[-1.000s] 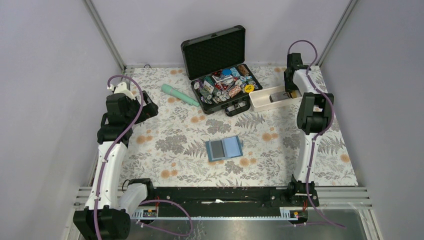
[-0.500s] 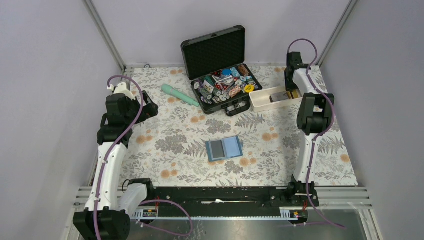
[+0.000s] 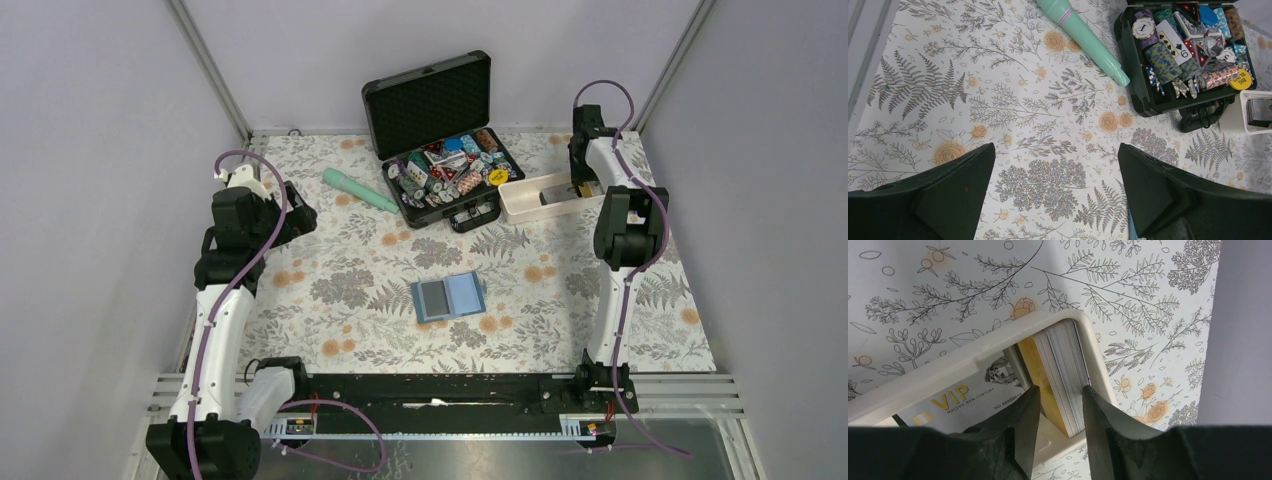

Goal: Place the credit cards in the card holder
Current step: Pick up the credit card from the storage box.

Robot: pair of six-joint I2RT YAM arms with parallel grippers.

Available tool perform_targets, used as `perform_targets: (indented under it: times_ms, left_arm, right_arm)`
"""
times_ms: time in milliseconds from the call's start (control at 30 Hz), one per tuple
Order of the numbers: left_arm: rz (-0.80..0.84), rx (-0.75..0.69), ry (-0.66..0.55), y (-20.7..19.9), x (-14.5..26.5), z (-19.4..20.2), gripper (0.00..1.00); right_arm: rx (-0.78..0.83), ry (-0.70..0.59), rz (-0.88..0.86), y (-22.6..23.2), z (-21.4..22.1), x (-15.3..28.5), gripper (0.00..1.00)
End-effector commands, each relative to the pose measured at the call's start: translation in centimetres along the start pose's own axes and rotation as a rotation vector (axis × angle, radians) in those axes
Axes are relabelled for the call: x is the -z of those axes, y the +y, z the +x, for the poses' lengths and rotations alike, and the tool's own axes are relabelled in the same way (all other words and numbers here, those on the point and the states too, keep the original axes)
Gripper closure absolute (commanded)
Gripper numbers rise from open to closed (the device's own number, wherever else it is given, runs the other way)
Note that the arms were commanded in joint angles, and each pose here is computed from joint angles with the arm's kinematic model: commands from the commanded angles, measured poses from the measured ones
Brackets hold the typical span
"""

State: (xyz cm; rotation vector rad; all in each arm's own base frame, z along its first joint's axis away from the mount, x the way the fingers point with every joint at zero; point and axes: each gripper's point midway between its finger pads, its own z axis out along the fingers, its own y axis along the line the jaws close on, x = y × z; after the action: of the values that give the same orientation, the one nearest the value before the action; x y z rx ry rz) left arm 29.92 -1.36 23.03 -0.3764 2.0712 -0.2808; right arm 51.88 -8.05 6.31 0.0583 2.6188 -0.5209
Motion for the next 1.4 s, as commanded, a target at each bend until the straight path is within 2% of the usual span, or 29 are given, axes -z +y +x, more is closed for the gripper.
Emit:
perform_targets:
  times_ms: [0, 333, 467, 567, 833, 1133, 1367]
  left_arm:
    - [0.032, -0.011, -0.052, -0.7, 0.1, -1.0, 0.01]
    - [0.033, -0.014, -0.052, -0.7, 0.1, -1.0, 0.01]
    - [0.031, -0.015, -0.05, -0.7, 0.1, -0.9, 0.01]
    - [0.032, -0.014, -0.05, -0.7, 0.1, -0.9, 0.01]
    - [0.029, -0.017, -0.053, -0.6, 0.2, -0.9, 0.01]
    - [0.028, -0.02, -0.05, -0.7, 0.2, -0.9, 0.01]
    - [0.027, -0.02, -0.05, -0.6, 0.1, -0.9, 0.01]
  right_arm:
    - [-0.005, -0.047, -0.02, -0.3, -1.8, 2.8, 0.53]
    - [0.031, -0.038, 0.062, -1.0, -1.3, 2.2, 0.5]
    - [0.01, -0.124, 0.058, -1.5, -2.5, 3.7, 0.35]
    - [0.014, -0.14, 0.092, -2.4, -3.1, 4.2, 0.26]
    - [0.057, -0.08, 0.113, -2.2, -2.7, 2.6, 0.16]
    - [0.055, -0.034, 0.028, -1.2, -1.7, 0.9, 0.16]
    - [0.072, 0.012, 0.067, -1.4, -0.6, -0.4, 0.16]
